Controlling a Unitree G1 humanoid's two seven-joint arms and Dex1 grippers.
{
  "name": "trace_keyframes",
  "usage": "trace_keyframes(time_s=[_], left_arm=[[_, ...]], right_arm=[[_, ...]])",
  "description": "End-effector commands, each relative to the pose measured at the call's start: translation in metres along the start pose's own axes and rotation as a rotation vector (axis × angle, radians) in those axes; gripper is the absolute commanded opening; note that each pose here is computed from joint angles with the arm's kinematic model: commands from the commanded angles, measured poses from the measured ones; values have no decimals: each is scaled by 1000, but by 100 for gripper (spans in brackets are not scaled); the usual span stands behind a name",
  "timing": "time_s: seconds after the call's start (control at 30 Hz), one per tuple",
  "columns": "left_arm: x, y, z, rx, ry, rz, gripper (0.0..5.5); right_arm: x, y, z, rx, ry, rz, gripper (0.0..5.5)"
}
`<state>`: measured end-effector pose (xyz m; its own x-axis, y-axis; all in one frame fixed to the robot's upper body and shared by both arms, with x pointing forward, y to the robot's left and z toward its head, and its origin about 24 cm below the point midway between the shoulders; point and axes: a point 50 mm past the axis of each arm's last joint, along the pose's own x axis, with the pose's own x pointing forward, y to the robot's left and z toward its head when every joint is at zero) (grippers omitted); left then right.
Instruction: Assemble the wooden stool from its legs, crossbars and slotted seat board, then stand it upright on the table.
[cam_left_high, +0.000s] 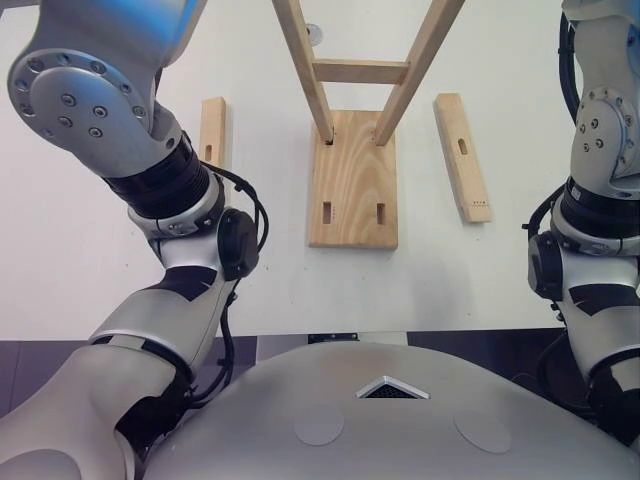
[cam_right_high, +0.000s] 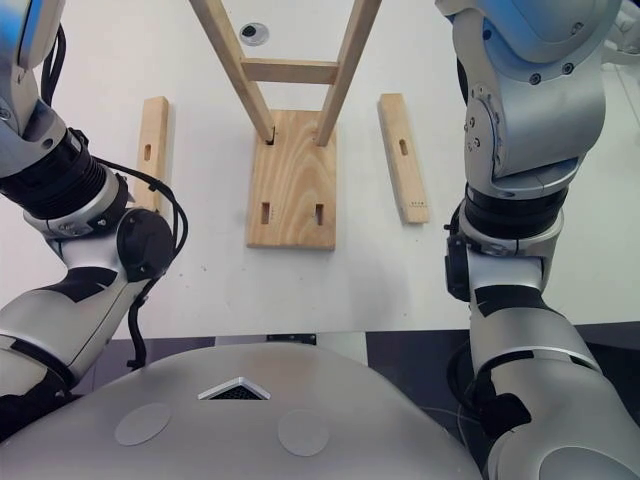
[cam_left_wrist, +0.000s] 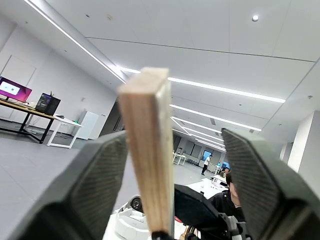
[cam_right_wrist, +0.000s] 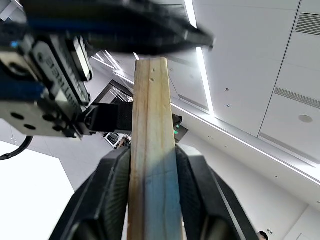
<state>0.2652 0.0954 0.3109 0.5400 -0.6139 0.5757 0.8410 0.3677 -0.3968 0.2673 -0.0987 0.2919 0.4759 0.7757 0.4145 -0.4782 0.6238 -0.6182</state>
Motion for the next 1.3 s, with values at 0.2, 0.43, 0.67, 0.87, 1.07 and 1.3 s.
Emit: trace_keyframes(time_s=[0.2,0.43,0.67,0.87,1.07,1.3], left_arm=[[-9,1,-7,7,12,30,161],[-9,4,-9,-16,3,41,52],[-15,10,-9,-31,-15,96,44],[-33,21,12,77,-47,180,40],[-145,90,75,472,-101,708,40],[-227,138,3,561,130,815,40]], right_arm=[[-1,1,-2,14,6,-6,133],[-3,5,-6,14,12,3,133],[-3,8,-9,8,36,13,182],[-12,10,-22,-12,119,-19,296],[-31,-24,-9,30,81,-283,298],[-99,-84,-39,199,178,-803,298]])
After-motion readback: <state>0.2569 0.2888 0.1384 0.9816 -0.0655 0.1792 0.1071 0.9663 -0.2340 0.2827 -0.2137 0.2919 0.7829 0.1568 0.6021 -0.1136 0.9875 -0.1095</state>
